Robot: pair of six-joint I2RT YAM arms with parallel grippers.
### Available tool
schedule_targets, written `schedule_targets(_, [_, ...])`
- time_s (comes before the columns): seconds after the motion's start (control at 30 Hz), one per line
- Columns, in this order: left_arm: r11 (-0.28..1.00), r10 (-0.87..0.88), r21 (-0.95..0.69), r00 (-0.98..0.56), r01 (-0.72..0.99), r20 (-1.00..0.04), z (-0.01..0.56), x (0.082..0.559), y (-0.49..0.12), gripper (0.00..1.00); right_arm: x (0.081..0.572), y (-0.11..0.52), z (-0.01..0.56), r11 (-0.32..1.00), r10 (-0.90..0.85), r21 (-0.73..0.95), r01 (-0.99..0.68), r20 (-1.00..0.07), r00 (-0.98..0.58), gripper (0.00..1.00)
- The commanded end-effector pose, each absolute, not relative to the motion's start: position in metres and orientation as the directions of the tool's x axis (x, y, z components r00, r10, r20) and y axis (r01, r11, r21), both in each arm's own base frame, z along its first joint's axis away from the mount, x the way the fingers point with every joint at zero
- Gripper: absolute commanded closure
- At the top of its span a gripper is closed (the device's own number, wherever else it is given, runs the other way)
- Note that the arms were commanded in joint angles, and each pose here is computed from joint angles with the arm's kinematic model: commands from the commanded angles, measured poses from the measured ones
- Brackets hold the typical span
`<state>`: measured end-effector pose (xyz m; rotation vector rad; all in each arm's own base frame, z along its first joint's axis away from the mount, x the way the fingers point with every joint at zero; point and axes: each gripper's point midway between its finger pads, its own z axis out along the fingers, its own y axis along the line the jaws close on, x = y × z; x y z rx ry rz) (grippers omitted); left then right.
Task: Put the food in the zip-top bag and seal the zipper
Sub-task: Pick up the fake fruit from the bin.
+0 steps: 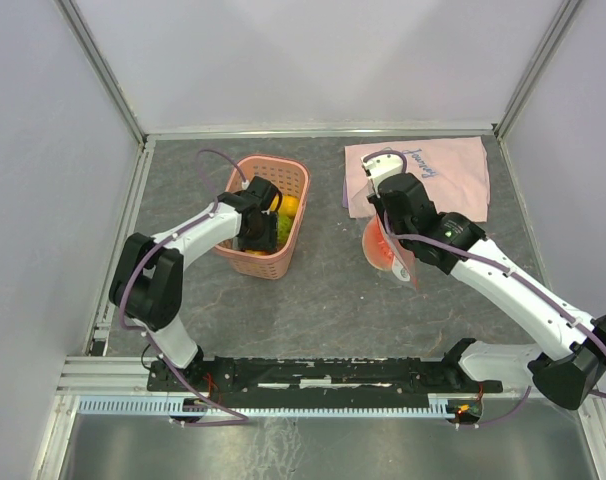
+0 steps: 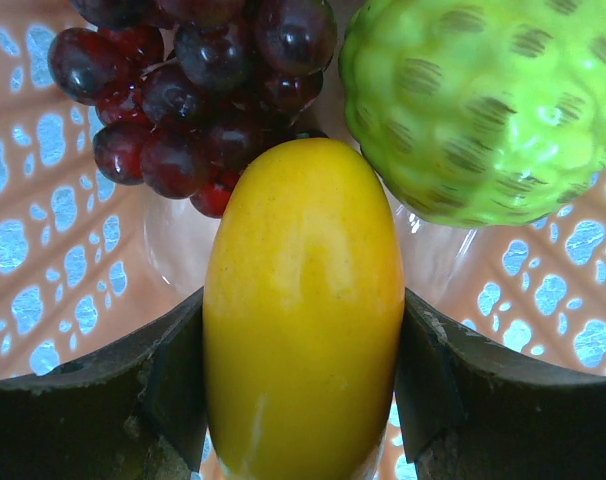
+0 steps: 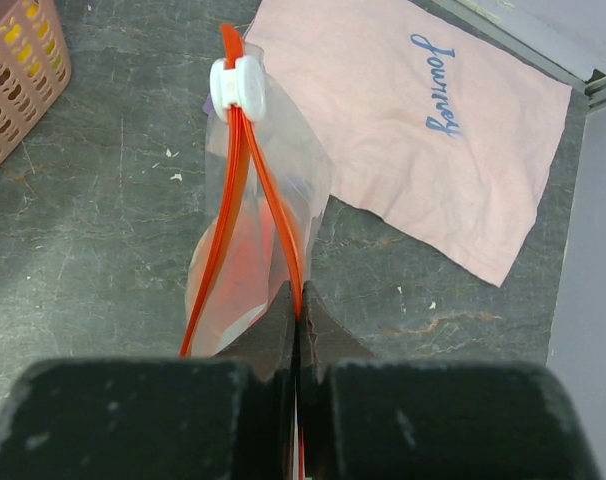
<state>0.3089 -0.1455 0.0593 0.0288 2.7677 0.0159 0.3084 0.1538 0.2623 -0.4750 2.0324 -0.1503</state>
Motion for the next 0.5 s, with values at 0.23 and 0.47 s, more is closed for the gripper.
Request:
schedule_targets(0.23, [1.0, -0.006, -0.013, -0.918, -0.001, -0.397, 0.074, 0.314, -0.15, 0.32, 0.313, 0.159, 0.272, 0.931, -0.348, -0.264, -0.254, -0.853, -0.39, 0.98])
schedule_targets(0.47, [1.0, 0.005, -0.016, -0.921, 0.012, -0.39, 0.075, 0.313, -0.151, 0.29, 0.313, 0.158, 0.273, 0.931, -0.348, -0.264, -0.253, -0.852, -0.39, 0.98])
